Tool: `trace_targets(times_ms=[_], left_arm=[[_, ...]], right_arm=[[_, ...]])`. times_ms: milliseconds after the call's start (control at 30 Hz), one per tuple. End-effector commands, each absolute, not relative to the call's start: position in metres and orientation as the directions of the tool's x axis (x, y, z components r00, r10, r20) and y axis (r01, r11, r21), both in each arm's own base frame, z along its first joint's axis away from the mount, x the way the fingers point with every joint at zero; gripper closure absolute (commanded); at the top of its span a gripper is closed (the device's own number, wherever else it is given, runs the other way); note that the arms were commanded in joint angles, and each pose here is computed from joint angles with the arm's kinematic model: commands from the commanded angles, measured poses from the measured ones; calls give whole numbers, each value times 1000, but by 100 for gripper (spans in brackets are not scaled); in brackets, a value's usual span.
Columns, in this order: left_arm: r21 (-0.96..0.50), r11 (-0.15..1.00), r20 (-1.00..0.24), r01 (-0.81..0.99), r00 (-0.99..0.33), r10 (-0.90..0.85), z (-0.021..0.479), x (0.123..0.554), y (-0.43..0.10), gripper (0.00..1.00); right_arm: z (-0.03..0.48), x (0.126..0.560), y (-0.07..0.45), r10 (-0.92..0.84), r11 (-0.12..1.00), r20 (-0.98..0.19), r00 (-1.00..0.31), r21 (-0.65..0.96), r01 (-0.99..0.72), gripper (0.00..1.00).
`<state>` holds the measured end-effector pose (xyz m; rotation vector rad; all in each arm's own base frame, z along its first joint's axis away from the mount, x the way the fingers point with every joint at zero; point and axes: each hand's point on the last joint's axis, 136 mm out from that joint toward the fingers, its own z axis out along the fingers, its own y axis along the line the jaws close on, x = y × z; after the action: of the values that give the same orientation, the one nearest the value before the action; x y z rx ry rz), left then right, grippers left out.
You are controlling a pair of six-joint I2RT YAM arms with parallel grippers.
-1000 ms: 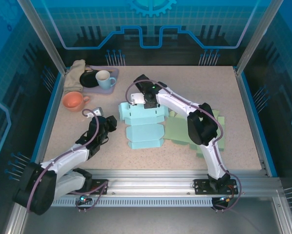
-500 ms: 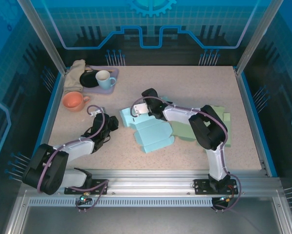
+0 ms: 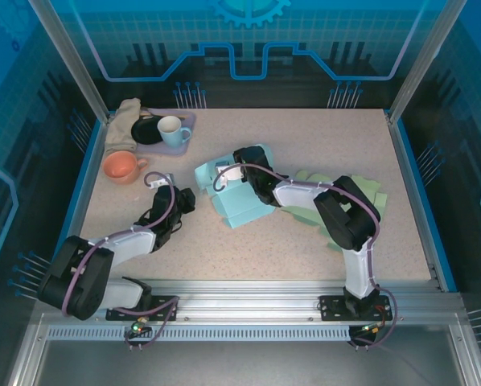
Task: Fold the paper box
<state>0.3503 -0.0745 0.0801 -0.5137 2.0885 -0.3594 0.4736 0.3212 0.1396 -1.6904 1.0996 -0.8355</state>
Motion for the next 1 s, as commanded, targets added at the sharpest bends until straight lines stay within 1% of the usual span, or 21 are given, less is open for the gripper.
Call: trace_targets(times_ms=[0, 133, 233, 433, 700, 900, 967], left_arm=[[-400, 888, -772, -228, -437, -461, 91, 368, -67, 68], [-394, 892, -780, -222, -431, -452, 90, 377, -69, 69], [-400, 894, -784, -202, -431, -448, 90, 382, -74, 69], [-423, 900, -780, -109, -461, -423, 84, 393, -93, 70], [-430, 903, -794, -5, -474, -381, 83, 400, -111, 70], [-405, 914, -802, -18, -474, -364, 80, 407, -109, 69], [-401, 916, -800, -30, -476, -366, 79, 409, -108, 67]], right_arm=[[159, 471, 333, -911, -155, 56, 408, -965, -213, 100], [146, 473, 331, -904, -185, 84, 418, -961, -207, 100], [141, 473, 327, -899, -186, 82, 430, -961, -205, 100], [132, 481, 313, -908, -166, 63, 415, -962, -217, 100], [126, 480, 311, -907, -178, 69, 416, -957, -230, 100], [128, 479, 308, -907, -174, 61, 417, -956, -238, 100], [128, 479, 308, -907, -173, 61, 417, -956, -237, 100]])
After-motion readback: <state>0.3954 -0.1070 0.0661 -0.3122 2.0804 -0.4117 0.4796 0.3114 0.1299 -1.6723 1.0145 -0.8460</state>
